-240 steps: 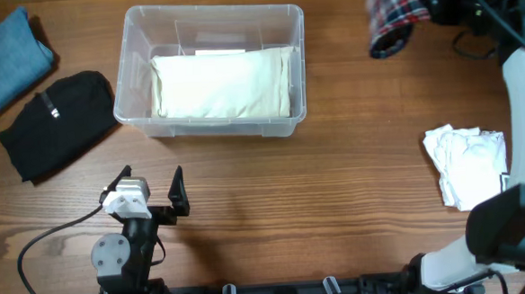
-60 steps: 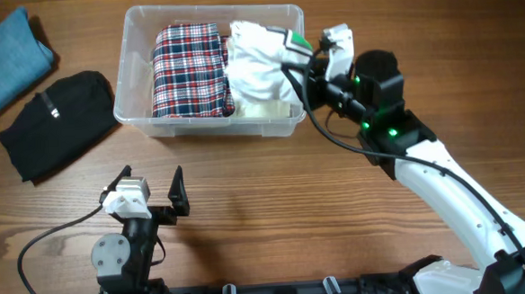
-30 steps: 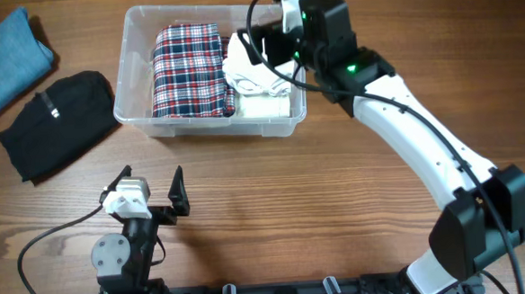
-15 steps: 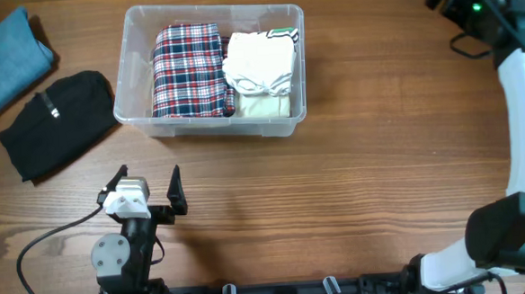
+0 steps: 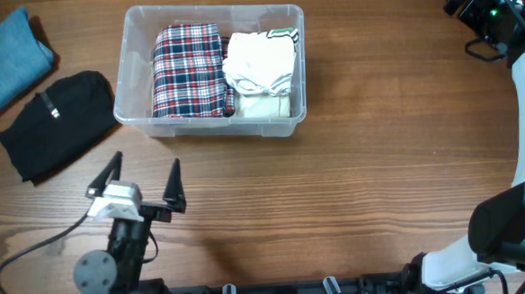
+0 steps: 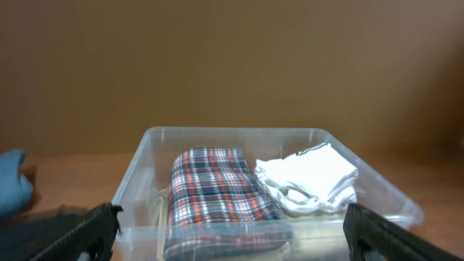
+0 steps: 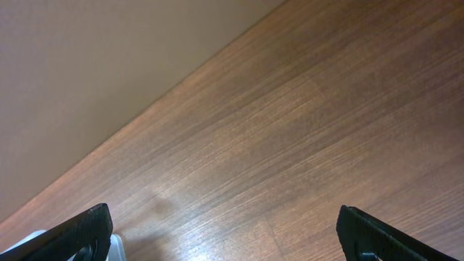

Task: Pack container
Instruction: 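Reach the left gripper to the black garment and grasp it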

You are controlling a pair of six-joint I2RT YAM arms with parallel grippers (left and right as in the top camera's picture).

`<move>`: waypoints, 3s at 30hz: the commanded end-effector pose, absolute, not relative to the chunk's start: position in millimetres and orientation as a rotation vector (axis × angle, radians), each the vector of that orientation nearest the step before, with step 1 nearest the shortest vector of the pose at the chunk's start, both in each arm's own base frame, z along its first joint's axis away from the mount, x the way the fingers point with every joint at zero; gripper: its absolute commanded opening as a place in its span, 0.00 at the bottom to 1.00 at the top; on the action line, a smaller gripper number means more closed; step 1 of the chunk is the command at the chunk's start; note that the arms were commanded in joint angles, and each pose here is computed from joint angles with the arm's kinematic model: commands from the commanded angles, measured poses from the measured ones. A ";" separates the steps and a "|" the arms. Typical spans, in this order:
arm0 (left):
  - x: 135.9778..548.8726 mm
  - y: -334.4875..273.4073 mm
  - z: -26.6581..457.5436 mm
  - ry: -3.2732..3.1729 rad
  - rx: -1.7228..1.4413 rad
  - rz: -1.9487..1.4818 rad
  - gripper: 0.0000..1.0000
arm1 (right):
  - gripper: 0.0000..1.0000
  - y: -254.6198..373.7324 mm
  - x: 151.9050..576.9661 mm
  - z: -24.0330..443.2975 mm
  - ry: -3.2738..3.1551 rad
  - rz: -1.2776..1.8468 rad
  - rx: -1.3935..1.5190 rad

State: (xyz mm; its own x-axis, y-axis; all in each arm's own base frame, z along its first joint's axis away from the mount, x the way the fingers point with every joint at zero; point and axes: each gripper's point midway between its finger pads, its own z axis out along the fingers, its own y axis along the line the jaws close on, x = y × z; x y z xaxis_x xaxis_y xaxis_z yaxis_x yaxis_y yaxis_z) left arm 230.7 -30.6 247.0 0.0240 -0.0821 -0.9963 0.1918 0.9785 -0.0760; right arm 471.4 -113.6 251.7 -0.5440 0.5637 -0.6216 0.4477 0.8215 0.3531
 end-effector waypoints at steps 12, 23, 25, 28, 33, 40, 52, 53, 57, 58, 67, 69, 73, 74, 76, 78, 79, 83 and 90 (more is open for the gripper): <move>316.2 40.5 245.9 2.544 -0.173 0.017 1.00 | 1.00 -114.8 474.1 252.0 2.227 0.188 0.754; 316.8 130.7 198.5 2.522 -0.890 -0.156 1.00 | 1.00 -114.8 474.1 252.0 2.227 0.188 0.754; 321.5 133.5 205.4 2.459 -0.907 -0.292 1.00 | 1.00 -114.7 474.2 252.0 2.227 0.188 0.753; 324.8 143.1 205.5 2.433 -0.916 -0.270 1.00 | 1.00 -114.9 474.2 252.0 2.227 0.187 0.753; 311.8 155.5 152.8 2.221 -1.594 -0.321 1.00 | 1.00 -114.9 474.2 252.0 2.227 0.187 0.754; 317.4 155.2 68.8 1.894 -1.853 -0.455 1.00 | 1.00 -114.7 474.2 252.0 2.228 0.187 0.753; 299.7 181.8 26.1 1.639 -1.805 -0.409 1.00 | 1.00 -114.9 474.1 252.0 2.227 0.187 0.754; 298.0 184.8 24.1 1.630 -1.812 -0.402 1.00 | 1.00 -114.9 474.1 252.0 2.227 0.187 0.754; 294.4 195.5 2.0 1.617 -1.860 -0.385 1.00 | 1.00 -114.8 474.1 252.0 2.227 0.188 0.754; 295.8 196.6 -5.4 1.620 -1.864 -0.385 1.00 | 1.00 -114.9 474.2 252.0 2.227 0.187 0.754; 315.8 214.6 -38.4 1.567 -1.797 -0.382 0.56 | 1.00 -114.9 474.2 252.0 2.227 0.187 0.754; 319.6 217.3 -33.7 1.551 -1.774 -0.388 0.21 | 1.00 -114.9 474.1 252.0 2.227 0.187 0.754; 329.6 210.9 -26.3 1.561 -1.726 -0.468 0.04 | 1.00 -114.9 474.1 252.0 2.227 0.187 0.754; 333.2 209.0 -23.1 1.567 -1.700 -0.491 0.04 | 1.00 -114.9 474.2 252.0 2.227 0.188 0.754; 348.7 201.5 -6.3 1.590 -1.570 -0.581 0.04 | 1.00 -114.9 474.2 252.0 2.227 0.187 0.754; 362.7 192.5 13.7 1.599 -1.437 -0.674 0.04 | 1.00 -114.9 474.1 252.0 2.227 0.187 0.754; 369.7 186.5 29.2 1.594 -1.363 -0.732 0.04 | 1.00 -114.9 474.1 252.0 2.227 0.187 0.754; 379.6 171.9 100.5 1.556 -1.143 -0.827 0.04 | 1.00 -114.9 474.1 252.0 2.227 0.187 0.754; 358.4 150.2 236.6 1.415 -0.822 -0.797 0.04 | 1.00 -114.9 474.2 252.0 2.227 0.187 0.754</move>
State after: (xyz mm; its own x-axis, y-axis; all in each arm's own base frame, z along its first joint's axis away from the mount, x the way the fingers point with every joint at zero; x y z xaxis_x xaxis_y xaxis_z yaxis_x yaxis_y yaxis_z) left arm 369.1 167.9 178.0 0.0057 -0.9160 -0.4011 -0.1589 0.3952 -0.9048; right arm 471.1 -114.2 251.2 -0.5440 0.5638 -0.6214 0.4508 0.8210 0.3503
